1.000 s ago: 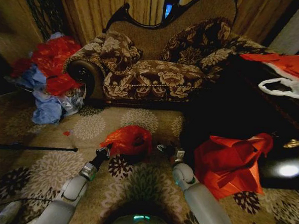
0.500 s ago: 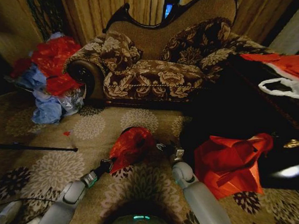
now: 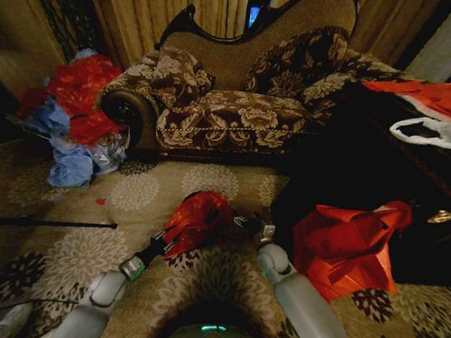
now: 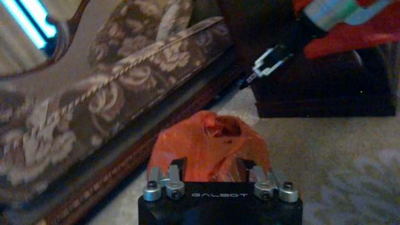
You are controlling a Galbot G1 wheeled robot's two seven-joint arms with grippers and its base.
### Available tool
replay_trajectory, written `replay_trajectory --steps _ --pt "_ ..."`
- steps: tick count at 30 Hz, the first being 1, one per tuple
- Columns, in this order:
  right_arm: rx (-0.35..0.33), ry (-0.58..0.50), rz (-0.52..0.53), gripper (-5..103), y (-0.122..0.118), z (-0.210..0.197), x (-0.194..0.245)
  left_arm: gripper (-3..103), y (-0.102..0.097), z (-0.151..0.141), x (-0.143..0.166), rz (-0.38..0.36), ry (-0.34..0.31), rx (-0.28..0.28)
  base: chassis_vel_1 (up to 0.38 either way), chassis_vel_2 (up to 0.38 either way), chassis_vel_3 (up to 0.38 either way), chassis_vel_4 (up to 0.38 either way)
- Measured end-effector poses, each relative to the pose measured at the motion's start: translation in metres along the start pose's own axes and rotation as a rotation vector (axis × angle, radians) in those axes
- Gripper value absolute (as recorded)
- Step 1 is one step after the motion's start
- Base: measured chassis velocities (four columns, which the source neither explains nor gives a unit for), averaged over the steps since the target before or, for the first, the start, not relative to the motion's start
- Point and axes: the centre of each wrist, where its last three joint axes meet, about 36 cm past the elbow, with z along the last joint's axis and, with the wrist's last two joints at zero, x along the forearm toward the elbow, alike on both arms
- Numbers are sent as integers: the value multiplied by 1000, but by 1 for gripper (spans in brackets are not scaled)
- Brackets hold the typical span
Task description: Place a garbage bag over the trash bin.
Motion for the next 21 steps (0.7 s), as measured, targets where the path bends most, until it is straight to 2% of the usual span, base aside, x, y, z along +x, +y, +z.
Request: replay_trajectory --steps 1,4,5,7,8,11,21 --pt "0 0 0 100 0 0 0 55 0 0 0 0 0 0 0 0 0 0" --pt "1 4 2 100 -2 3 1 71 2 -1 -9 -50 4 -3 0 0 0 0" --pt "1 4 2 100 -2 3 1 71 2 -1 -9 -50 4 -3 0 0 0 0" --pt "5 9 6 100 -4 5 3 82 -3 7 -21 -127 44 35 0 0 0 0" --pt "5 9 6 100 -4 5 3 82 -3 7 -21 -127 44 35 0 0 0 0" --pt "8 11 8 100 -7 6 5 97 -8 20 -33 -157 91 82 0 0 0 0" --pt "15 15 8 100 -8 8 8 100 -15 36 -47 -186 129 94 0 0 0 0"
